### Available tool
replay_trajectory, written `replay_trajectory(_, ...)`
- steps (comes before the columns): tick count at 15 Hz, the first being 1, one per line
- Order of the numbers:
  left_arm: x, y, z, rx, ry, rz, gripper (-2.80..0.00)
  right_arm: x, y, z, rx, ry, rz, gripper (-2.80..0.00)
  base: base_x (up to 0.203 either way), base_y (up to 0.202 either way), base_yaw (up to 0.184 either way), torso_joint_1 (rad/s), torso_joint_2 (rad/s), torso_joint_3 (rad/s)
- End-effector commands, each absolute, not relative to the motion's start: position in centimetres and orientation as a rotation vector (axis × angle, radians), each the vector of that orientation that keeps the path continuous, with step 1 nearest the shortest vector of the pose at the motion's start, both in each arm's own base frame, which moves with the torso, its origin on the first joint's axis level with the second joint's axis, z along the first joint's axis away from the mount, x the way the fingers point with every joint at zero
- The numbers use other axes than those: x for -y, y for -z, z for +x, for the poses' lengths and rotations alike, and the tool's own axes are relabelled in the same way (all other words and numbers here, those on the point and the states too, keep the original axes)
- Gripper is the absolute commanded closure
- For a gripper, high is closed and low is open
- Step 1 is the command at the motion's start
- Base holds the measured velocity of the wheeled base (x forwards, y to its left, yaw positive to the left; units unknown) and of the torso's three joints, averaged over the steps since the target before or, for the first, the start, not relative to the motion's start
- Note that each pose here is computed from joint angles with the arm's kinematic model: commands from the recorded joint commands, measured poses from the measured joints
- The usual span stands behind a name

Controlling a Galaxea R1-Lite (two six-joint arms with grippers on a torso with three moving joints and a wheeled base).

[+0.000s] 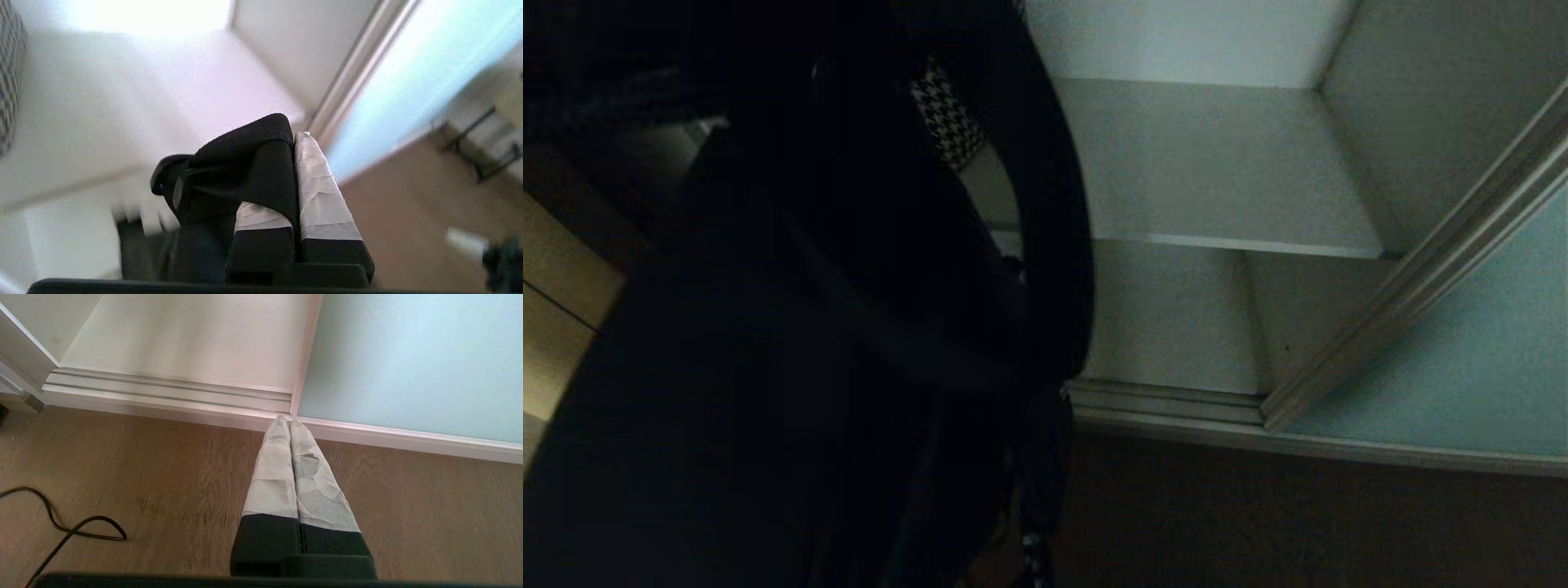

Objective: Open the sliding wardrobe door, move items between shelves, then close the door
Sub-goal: Place the bag on the higher shelf

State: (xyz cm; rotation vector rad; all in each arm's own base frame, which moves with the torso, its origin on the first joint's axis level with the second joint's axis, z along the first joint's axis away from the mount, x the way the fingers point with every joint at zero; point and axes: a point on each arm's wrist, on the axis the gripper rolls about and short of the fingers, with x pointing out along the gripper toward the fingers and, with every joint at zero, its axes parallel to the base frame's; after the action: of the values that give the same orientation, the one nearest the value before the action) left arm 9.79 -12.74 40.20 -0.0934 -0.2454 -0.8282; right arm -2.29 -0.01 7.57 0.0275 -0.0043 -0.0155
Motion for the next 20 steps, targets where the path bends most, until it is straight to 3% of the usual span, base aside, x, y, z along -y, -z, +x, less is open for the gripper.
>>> replay_trajectory(1,15.0,-41.5,11.5,0.263,0.816,-0.108,0.0,0.0,-7.6,-2.3,0.005,0.016,0.028,0.0,0.0,0.0,0.0,0.0,0.0,0.0)
replay_trajectory(7,18.4,-46.4,14.4,0.414,0.69,-0.23,0.0,0.0,-7.6,-2.3,0.005,0.015,0.028,0.0,0.0,0.0,0.0,0.0,0.0,0.0)
replay_trajectory(20,22.9,-46.6,17.8,0.64,0.631,-0.266,0.0,0.0,-7.6,-2.3,0.005,0.015,0.028,0.0,0.0,0.0,0.0,0.0,0.0,0.0)
